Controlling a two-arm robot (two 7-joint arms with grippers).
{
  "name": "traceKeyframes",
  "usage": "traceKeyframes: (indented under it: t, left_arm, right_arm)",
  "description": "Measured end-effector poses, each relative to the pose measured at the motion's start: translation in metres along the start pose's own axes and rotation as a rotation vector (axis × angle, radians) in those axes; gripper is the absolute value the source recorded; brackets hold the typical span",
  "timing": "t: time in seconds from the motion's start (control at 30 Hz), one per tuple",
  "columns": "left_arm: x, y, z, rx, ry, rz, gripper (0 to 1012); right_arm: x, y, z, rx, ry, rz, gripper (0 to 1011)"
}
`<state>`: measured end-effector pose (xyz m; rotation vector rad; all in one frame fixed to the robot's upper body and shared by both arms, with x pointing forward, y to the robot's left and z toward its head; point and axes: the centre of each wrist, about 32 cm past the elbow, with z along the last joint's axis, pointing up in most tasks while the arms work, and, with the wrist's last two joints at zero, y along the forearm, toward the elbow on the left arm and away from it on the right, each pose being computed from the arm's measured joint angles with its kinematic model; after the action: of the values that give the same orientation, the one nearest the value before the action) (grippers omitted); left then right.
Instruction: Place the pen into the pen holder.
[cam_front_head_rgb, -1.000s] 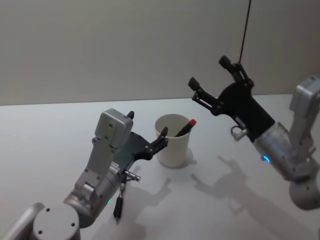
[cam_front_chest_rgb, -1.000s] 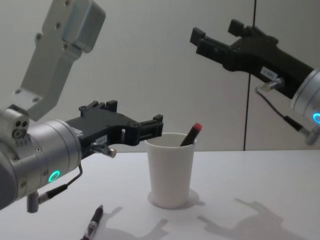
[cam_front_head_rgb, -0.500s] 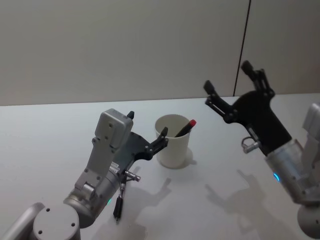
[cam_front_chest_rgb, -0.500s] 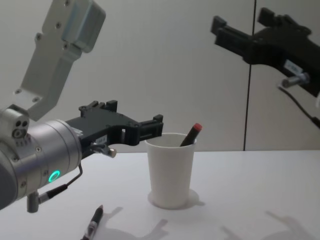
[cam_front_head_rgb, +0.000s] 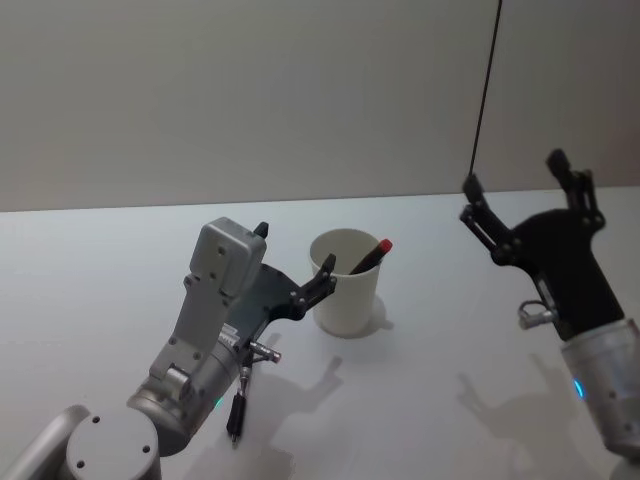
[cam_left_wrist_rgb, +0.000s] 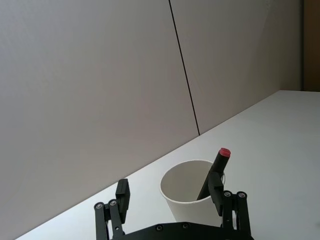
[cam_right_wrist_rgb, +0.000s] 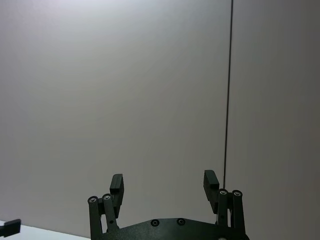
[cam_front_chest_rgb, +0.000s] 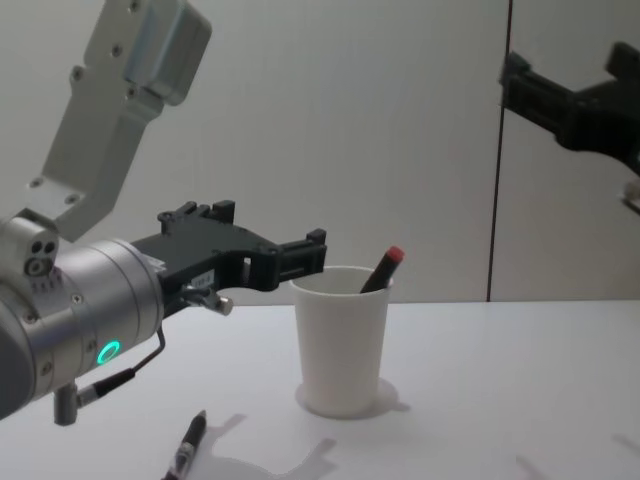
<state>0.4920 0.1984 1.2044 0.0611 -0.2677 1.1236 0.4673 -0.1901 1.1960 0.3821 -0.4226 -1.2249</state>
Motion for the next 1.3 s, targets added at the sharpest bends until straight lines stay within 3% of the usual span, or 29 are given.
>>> traceKeyframes:
  t: [0.6, 1.1, 1.3]
  left_arm:
    - [0.0000, 0.0000, 0.0000, 0.000, 0.000, 0.000, 1004]
    - [0.0002, 0.0000, 0.0000, 0.002, 0.000, 0.001, 1004]
    - [0.0022, 0.0003, 0.0000, 0.030, 0.012, 0.006, 1004]
  right_arm:
    - [-0.015, -0.033, 0.005, -0.081, 0.020, -0.204, 1001]
    - [-0.018, -0.041, 0.007, -0.104, 0.028, -0.258, 1001]
    - [-0.019, -0.043, 0.007, -0.108, 0.030, -0.267, 1001]
